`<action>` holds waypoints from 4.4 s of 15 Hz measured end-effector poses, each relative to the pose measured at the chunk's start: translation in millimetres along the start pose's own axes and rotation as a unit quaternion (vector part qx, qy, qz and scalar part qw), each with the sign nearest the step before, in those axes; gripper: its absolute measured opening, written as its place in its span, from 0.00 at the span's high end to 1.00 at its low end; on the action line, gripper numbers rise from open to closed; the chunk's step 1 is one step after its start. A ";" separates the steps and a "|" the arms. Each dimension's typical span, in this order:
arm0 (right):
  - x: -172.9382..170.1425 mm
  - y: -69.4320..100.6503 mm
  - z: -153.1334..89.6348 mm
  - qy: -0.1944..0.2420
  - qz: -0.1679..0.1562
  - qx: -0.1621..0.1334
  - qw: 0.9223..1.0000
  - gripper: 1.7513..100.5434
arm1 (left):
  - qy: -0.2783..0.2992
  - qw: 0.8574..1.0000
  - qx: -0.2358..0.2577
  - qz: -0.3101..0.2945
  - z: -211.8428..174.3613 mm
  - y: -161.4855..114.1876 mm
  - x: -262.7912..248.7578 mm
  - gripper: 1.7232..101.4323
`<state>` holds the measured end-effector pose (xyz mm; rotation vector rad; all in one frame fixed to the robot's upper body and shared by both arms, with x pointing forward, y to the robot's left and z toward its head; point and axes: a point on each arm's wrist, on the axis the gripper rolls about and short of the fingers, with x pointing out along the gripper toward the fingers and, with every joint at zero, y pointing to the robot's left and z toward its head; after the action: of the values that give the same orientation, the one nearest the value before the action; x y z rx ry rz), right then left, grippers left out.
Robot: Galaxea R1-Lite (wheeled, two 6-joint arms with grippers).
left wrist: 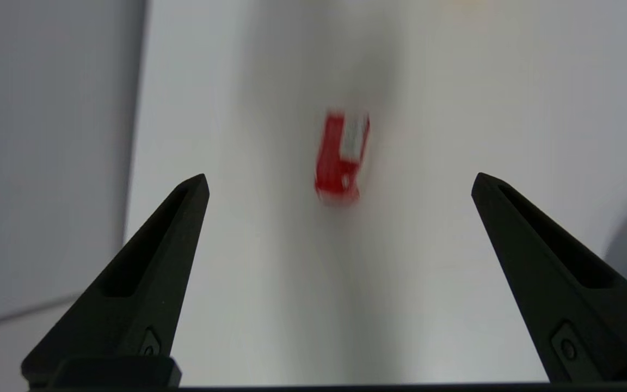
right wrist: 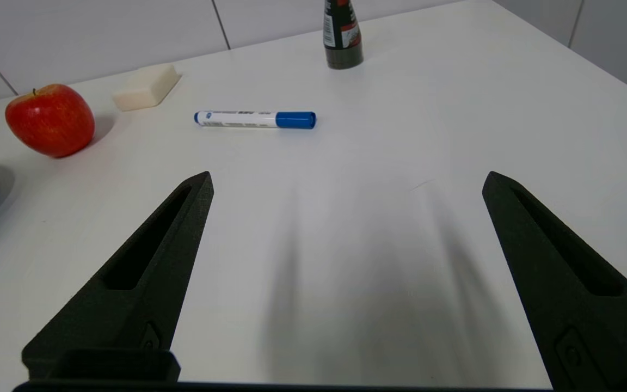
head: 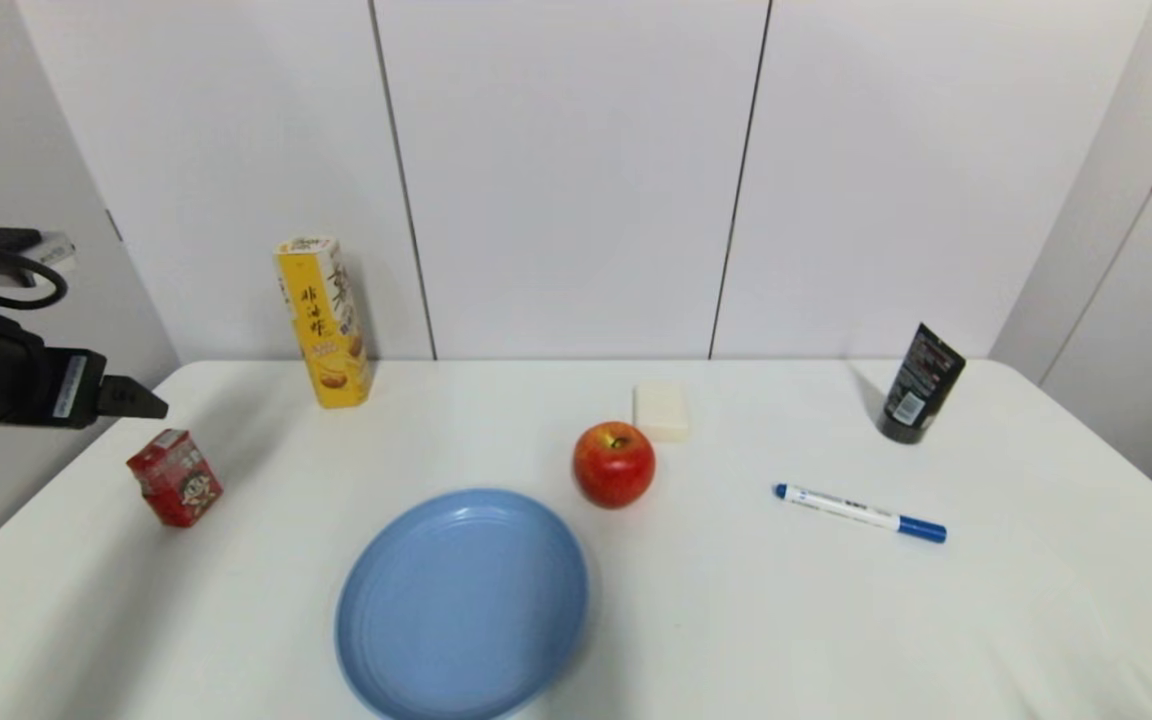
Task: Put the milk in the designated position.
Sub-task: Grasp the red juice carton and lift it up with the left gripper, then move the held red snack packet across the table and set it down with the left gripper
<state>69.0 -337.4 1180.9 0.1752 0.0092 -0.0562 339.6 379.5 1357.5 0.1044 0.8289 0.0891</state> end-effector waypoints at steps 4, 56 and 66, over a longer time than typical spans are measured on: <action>0.0 0.0 0.0 0.000 0.000 0.000 1.000 0.03 | 0.084 0.996 0.010 -0.016 -2.8 -0.4 15.2 0.04; 0.0 0.0 0.0 0.000 0.000 0.000 1.000 0.03 | 0.095 0.990 0.065 -0.087 10.7 -79.5 46.7 0.84; 0.0 0.0 0.0 0.000 0.000 0.000 1.000 0.03 | 0.171 0.973 0.097 -0.122 -17.8 -120.7 17.2 0.84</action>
<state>69.0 -337.4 1180.9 0.1752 0.0092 -0.0553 342.7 263.0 1317.6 0.1732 1.1886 -0.2134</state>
